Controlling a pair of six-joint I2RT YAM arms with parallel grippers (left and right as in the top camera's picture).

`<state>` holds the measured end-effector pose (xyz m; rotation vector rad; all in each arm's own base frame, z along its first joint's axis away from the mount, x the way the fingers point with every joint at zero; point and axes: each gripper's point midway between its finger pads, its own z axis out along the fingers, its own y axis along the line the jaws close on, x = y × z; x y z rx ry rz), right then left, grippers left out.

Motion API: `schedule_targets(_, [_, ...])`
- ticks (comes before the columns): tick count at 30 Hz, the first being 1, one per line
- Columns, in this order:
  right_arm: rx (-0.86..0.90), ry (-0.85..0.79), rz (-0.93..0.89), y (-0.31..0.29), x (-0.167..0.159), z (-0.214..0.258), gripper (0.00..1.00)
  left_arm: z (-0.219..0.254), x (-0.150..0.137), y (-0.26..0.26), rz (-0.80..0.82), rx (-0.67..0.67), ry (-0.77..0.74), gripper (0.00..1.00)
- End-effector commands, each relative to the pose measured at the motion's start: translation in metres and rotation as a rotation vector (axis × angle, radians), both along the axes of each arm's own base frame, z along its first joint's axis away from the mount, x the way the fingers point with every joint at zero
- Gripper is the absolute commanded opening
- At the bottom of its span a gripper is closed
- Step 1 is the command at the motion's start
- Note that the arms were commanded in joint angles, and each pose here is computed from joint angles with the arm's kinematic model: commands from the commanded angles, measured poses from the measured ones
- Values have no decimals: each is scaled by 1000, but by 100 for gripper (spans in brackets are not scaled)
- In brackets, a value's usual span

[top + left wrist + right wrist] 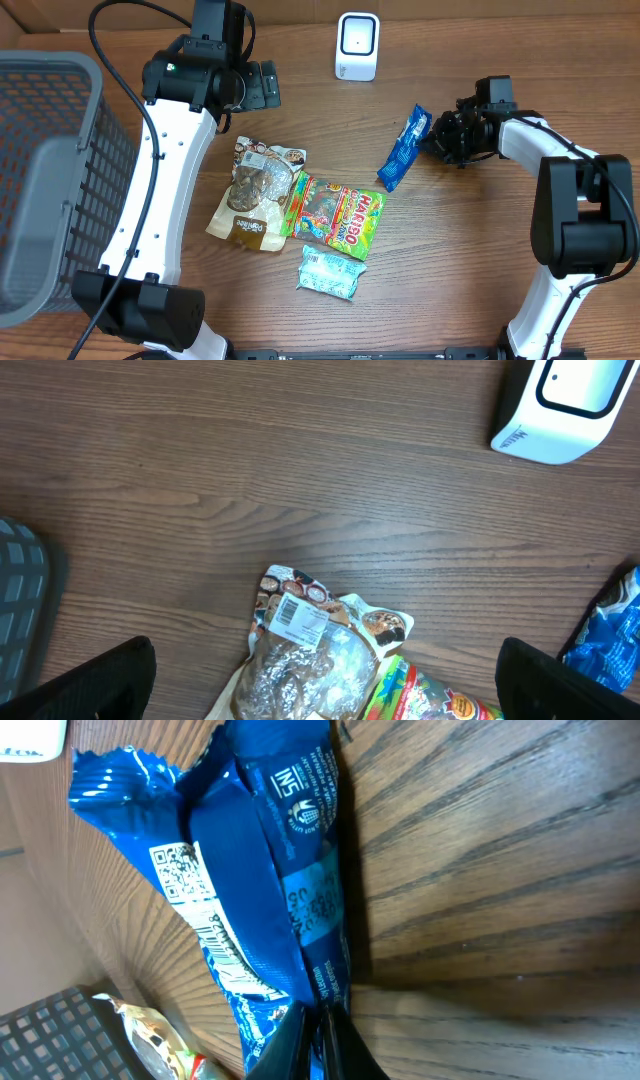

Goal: Scan the item barcode

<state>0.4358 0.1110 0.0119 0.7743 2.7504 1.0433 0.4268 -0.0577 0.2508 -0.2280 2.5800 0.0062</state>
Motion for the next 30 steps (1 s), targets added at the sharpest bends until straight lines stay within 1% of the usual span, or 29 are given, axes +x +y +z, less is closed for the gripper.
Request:
schedule_targets(1, [-33,-3,25,-5,1,-8,4,12,0,3,-12,11,-30,100])
schedule_targets(7, [-107,-59,117,-11,5,16,4,12,0,3,-12,11,-30,100])
schedule_targets(14, [-328,-58,152,-38,5,52,4,12,0,3,-12,11,-30,100])
schedule_targets(18, [-442,-65,210,-49,1,73,4,12,0,3,-12,11,-30,100])
schedule_targets(21, [-530,-61,272,-55,-4,78,4,12,0,3,-12,11,-30,100])
schedule_targets(24, [-642,-47,292,-65,-6,74,4,12,0,3,-12,11,-30,100])
schedule_targets(26, [-673,-50,309,-65,-6,74,4,12,0,3,-12,11,-30,100])
schedule_targets(27, [-672,-49,304,-65,-6,74,9,12,0,3,-12,11,-30,99])
schedule_targets(28, [-661,-39,277,-64,-6,74,20,12,0,3,-12,11,-30,100])
schedule_targets(30, [-611,15,157,-68,-8,74,47,12,0,3,-12,11,-30,100])
